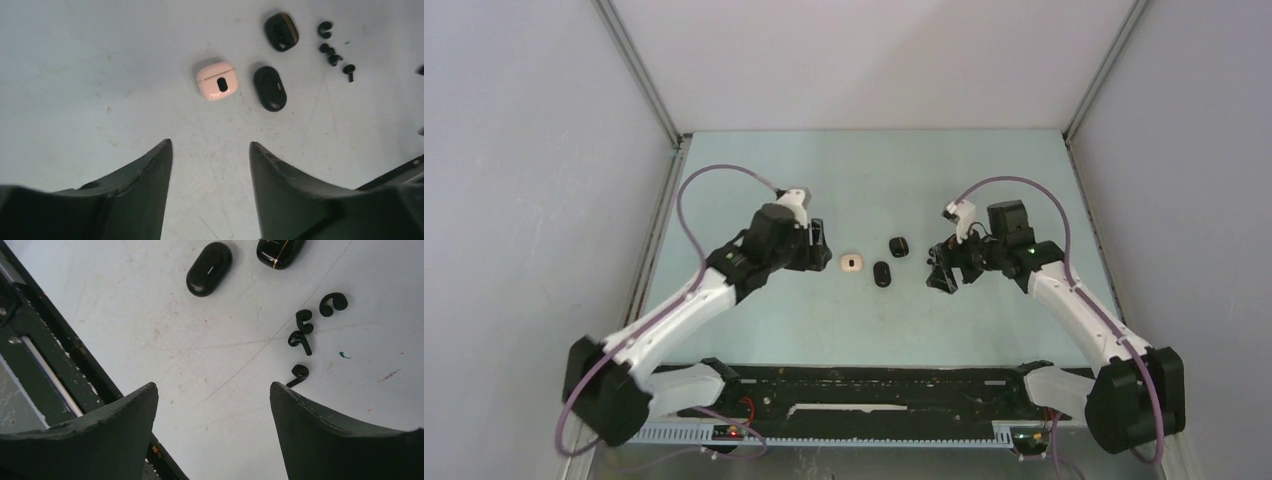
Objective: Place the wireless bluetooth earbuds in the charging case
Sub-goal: Pick up the charging case at the center of the board.
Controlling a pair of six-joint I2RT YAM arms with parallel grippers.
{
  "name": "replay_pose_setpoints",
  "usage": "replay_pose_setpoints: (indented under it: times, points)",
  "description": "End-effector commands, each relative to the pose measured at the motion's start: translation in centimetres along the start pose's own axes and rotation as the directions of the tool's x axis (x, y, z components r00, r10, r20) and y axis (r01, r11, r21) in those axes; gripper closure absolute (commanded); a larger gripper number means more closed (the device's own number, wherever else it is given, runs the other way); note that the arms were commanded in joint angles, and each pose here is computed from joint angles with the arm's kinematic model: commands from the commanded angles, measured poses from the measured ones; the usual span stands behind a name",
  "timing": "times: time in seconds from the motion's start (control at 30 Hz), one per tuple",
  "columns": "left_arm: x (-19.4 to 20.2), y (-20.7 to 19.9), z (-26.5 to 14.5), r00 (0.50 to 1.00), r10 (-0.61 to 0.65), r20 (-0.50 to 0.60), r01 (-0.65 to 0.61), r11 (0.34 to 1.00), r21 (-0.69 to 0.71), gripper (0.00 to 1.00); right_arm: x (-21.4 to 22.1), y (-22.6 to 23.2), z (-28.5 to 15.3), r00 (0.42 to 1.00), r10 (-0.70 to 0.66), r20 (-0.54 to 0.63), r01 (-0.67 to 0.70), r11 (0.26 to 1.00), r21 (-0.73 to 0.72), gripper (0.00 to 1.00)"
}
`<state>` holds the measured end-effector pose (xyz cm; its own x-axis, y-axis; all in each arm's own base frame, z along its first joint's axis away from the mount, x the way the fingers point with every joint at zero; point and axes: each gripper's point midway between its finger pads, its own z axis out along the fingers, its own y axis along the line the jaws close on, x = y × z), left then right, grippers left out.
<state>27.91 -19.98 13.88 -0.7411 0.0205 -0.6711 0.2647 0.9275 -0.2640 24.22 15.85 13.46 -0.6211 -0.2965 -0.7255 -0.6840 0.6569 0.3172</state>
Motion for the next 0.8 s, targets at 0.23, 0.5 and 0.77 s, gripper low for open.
replay_pose_setpoints:
  times: [0.23,0.5,0.77]
  points:
    - [-3.1,1.4,-6.3,0.947,0.097,0.307,-0.096,0.995,-0.020,0.00,-5.4,-0.3,6.7,0.988,-0.136,-0.079,0.141,0.988,0.064,0.18]
    - [-2.0,1.3,-5.9,0.951,0.119,0.286,-0.125,0.992,0.004,0.00,-5.3,-3.1,12.2,0.979,-0.034,-0.203,0.073,0.980,0.187,0.21]
    - [-0.5,4.9,-3.8,0.990,0.061,0.125,-0.034,0.977,-0.211,0.00,-5.5,-5.5,14.1,0.973,0.016,-0.231,0.054,0.955,0.292,0.23]
